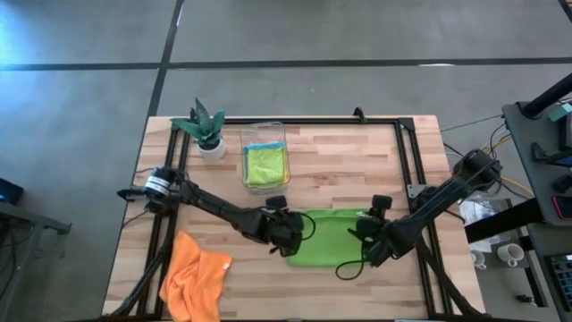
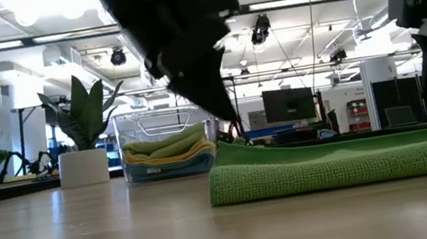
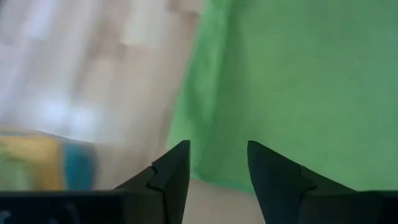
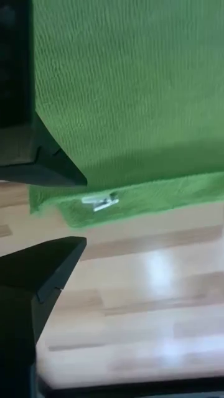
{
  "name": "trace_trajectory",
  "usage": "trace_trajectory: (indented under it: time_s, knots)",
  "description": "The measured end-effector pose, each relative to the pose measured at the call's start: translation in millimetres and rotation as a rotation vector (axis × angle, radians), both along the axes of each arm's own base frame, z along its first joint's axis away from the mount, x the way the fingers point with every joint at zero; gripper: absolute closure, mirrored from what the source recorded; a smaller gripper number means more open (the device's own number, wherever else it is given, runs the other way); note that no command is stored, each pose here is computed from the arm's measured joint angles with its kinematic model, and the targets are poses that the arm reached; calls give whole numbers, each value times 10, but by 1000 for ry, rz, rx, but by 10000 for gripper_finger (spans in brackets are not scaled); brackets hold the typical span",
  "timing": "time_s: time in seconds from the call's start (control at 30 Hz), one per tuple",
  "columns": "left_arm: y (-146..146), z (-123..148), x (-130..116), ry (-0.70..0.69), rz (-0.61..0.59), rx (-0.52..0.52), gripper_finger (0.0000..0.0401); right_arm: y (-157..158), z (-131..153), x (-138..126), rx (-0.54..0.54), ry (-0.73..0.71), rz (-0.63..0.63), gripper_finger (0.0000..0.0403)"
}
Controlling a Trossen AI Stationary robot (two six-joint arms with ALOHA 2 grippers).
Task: Fold microfiber towels
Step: Fold the green microfiber cloth
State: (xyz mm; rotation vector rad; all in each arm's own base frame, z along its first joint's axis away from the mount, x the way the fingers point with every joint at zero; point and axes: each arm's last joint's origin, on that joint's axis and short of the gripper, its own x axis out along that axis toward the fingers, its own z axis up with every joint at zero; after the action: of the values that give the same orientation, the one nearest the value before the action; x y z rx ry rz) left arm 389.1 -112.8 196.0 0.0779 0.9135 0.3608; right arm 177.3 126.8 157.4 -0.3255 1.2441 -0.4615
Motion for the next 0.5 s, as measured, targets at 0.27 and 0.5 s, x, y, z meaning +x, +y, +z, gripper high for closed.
trace_trajectory:
  time_s: [0.27, 0.5]
  knots:
    - [165, -94, 26, 52, -60, -116, 255, -170, 245, 15, 167, -42, 33, 269]
    - [326, -98, 180, 53, -176, -236, 255, -458, 384, 175, 319, -72, 88, 266]
